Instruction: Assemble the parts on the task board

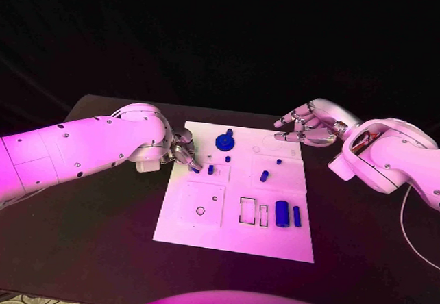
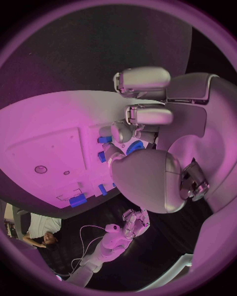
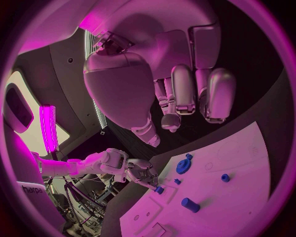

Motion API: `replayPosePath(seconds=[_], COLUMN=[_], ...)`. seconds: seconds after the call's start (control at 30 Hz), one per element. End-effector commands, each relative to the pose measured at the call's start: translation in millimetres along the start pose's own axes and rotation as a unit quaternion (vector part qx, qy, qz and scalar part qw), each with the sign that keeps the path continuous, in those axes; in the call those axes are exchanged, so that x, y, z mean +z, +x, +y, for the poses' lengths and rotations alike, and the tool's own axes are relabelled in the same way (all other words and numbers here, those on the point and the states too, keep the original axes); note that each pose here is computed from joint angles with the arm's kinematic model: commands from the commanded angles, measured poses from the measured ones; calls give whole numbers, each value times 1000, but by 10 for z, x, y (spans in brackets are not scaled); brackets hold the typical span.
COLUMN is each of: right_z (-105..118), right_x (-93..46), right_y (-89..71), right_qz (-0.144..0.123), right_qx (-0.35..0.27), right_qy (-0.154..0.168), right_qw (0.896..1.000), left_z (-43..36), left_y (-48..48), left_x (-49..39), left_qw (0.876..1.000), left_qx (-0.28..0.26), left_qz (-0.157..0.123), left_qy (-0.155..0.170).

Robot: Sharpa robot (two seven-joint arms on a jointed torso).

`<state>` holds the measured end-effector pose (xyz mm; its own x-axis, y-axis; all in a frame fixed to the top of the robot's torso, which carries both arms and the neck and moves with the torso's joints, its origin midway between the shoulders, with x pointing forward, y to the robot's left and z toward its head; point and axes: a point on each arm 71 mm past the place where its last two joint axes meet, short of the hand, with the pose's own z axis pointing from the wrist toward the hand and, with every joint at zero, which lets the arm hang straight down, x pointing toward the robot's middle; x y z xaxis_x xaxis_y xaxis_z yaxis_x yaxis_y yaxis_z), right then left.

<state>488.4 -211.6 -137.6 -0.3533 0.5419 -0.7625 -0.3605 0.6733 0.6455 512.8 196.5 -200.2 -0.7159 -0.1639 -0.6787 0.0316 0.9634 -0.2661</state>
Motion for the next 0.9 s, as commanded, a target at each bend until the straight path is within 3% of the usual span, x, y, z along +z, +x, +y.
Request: replayPosePath(seconds=[0.03, 0.9], right_z=[5, 15], right_x=[-1, -9], right_y=[13, 16], right_qz=[6, 6], right_qx=[-3, -2], right_qy=[-2, -3], right_qw=[1000, 1000], left_z=[4, -22], left_y=[72, 67], left_x=[20, 69], left_qw=[1000, 999], left_qx=[14, 4], left_qz=[19, 25], left_qy=[-4, -31])
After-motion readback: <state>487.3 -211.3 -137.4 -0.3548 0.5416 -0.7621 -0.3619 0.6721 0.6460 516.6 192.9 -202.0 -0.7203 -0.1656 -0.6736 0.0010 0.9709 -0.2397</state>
